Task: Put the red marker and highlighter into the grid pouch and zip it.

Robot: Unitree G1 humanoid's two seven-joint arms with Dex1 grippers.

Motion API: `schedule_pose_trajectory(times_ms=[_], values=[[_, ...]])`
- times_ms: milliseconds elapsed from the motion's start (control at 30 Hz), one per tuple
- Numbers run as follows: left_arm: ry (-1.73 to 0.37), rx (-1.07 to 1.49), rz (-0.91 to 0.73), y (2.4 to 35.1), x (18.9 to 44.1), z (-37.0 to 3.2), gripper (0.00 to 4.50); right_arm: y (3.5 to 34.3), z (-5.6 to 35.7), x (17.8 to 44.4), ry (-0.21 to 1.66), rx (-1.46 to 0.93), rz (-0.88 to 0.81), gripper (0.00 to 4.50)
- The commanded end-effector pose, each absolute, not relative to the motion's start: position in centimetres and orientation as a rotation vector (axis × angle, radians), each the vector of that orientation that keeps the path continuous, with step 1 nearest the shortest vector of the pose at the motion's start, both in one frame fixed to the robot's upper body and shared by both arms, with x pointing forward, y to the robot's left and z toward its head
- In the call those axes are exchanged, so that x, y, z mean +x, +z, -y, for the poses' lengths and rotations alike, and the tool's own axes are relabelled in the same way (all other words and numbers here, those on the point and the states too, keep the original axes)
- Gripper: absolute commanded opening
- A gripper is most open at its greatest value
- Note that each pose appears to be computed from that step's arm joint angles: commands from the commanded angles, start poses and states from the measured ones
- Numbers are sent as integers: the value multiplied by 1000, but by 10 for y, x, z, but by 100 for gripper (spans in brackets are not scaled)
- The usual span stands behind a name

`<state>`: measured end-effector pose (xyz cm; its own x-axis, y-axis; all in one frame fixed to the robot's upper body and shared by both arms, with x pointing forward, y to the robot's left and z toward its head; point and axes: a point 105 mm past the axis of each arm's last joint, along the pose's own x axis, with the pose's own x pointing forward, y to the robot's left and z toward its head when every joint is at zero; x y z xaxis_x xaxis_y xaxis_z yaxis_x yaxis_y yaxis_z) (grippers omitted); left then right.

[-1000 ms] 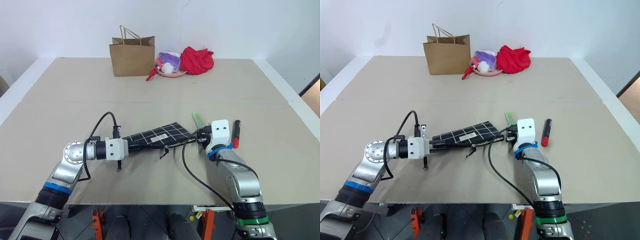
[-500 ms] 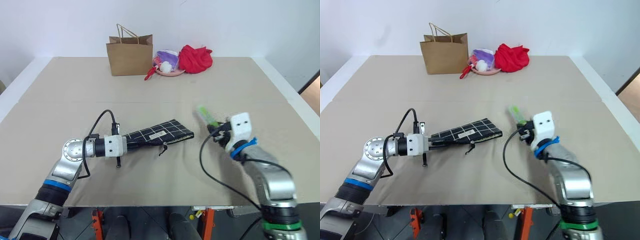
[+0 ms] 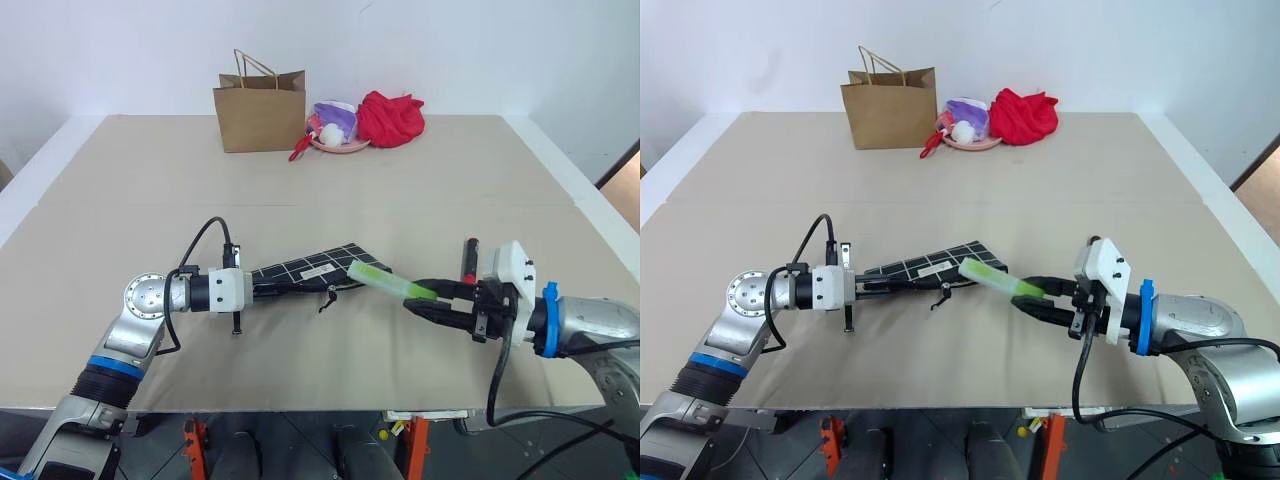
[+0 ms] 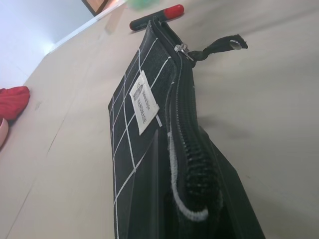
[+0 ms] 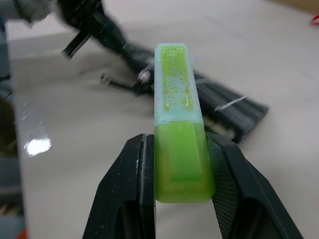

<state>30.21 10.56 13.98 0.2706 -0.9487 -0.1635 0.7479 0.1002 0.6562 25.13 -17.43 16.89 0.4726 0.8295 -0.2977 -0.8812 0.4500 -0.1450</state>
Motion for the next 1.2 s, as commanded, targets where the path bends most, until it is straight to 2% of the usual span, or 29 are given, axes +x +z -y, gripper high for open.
schedule_pose_trajectory(times_ms=[33, 300, 500, 667, 1200], values=[[-1279, 745, 401, 153, 298, -106, 0, 166, 180, 251, 1079, -348, -209, 109], [-1278, 739, 408, 154, 296, -103, 0, 153, 183, 253, 1073, -351, -271, 109], [-1277, 739, 400, 151, 294, -104, 0, 162, 177, 251, 1100, -316, -230, 109], [-1273, 741, 400, 152, 295, -104, 0, 160, 176, 243, 1146, -295, -265, 109], [-1286, 745, 403, 149, 291, -101, 0, 154, 177, 252, 1120, -241, -337, 109]])
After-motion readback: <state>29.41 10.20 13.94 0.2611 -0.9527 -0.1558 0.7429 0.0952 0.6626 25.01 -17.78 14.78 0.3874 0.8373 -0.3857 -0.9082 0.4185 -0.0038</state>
